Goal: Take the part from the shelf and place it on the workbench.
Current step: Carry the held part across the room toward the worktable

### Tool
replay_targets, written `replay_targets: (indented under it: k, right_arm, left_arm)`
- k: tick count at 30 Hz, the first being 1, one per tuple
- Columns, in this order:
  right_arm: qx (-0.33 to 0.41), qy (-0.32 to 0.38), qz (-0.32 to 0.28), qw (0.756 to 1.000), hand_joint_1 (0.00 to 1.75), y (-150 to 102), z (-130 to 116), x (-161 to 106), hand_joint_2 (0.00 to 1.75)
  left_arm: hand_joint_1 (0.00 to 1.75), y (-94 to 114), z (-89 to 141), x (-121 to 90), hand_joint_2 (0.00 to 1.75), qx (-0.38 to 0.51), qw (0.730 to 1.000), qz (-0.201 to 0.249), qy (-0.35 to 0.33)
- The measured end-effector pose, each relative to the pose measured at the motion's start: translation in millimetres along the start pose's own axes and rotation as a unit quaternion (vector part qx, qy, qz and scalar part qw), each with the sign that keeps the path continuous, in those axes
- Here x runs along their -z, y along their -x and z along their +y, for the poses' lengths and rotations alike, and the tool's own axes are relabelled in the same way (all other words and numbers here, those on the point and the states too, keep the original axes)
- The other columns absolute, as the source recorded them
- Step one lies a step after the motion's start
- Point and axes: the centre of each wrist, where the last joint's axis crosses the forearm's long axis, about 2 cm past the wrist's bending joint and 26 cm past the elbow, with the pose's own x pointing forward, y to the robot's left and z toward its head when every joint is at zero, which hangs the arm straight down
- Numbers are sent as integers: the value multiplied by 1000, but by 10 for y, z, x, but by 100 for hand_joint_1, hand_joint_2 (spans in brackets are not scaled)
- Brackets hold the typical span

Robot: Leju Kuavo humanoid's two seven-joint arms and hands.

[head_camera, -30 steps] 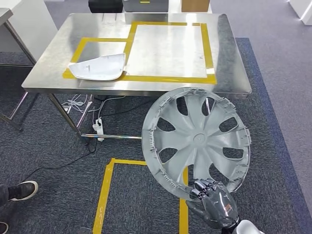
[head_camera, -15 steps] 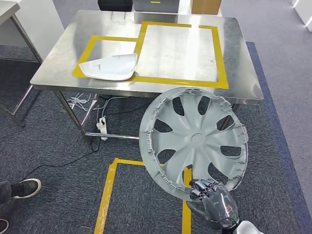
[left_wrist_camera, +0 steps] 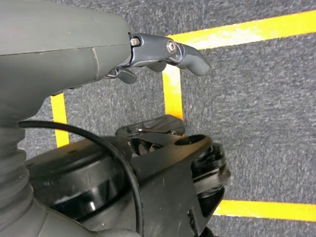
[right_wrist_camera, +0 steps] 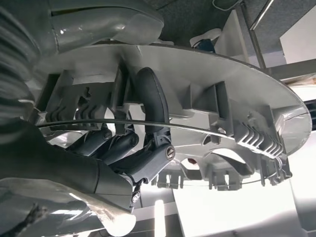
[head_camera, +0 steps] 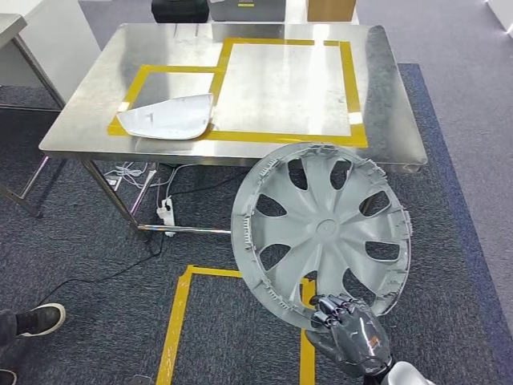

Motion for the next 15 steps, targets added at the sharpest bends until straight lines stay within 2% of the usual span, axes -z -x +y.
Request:
replay_targets:
  k: [15]
  right_arm:
    - [-5, 8, -7, 1000, 175, 5, -10, 5, 175]
  left_arm:
    - [0, -26, -34, 8, 175, 4, 1000, -2, 5]
